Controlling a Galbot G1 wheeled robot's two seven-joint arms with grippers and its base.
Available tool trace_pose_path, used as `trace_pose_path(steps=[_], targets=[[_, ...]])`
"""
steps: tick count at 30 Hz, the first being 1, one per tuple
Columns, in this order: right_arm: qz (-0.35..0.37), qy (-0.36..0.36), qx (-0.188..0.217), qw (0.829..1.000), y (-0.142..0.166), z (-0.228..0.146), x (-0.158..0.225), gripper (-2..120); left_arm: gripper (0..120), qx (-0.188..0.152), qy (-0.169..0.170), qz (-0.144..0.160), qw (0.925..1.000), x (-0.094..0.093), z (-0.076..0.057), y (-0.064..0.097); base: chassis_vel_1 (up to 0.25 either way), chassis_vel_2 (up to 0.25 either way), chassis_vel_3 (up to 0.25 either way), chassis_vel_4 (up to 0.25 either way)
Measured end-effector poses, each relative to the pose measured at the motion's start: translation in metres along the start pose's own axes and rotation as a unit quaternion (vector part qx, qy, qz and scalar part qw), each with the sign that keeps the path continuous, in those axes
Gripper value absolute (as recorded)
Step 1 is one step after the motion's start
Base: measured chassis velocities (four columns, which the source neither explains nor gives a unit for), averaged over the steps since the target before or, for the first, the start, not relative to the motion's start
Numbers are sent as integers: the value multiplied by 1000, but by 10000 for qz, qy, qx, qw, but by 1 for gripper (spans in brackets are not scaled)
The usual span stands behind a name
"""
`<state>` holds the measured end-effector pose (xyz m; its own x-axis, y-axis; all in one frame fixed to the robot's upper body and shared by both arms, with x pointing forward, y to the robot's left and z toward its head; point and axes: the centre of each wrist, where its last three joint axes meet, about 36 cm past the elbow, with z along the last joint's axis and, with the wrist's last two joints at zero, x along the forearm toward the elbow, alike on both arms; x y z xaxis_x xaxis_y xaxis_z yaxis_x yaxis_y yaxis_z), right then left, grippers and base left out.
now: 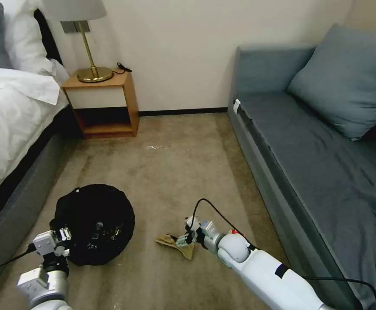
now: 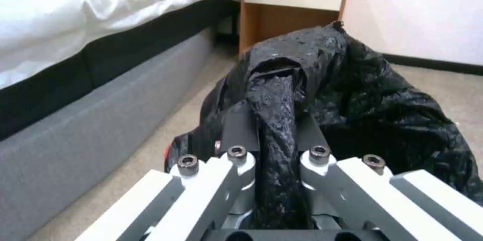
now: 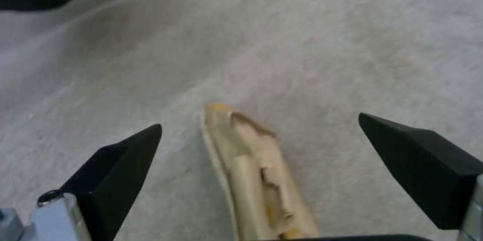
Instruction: Pick up the trash bin, then pick up the garbage on the floor and place it into the trash bin.
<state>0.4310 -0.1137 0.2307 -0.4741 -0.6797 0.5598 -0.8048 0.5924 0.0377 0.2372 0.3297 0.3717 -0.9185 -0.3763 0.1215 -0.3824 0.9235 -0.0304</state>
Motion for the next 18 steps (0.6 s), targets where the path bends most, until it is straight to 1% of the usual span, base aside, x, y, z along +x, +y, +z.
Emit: trace_pose_path(steps=[3, 9, 14, 16, 18], targets=[[-31, 76, 50, 10000, 2, 6, -5, 100, 7, 2, 5, -3, 10000, 0, 0, 0, 0, 0, 0, 0], [31, 381, 323, 9987, -1, 32, -17, 100, 7, 23, 33, -29, 10000, 1, 2, -1, 0, 0, 0, 0], [36, 637, 511, 9967, -4, 51, -20, 100, 7, 24, 52, -36, 10000, 3, 3, -1, 0, 0, 0, 0], [37, 653, 524, 9965, -4, 53, -20, 100, 7, 24, 54, -36, 10000, 3, 3, -1, 0, 0, 0, 0], [39, 669, 513, 9964, -3, 57, -21, 91, 7, 28, 61, -39, 10000, 4, 4, -1, 0, 0, 0, 0]])
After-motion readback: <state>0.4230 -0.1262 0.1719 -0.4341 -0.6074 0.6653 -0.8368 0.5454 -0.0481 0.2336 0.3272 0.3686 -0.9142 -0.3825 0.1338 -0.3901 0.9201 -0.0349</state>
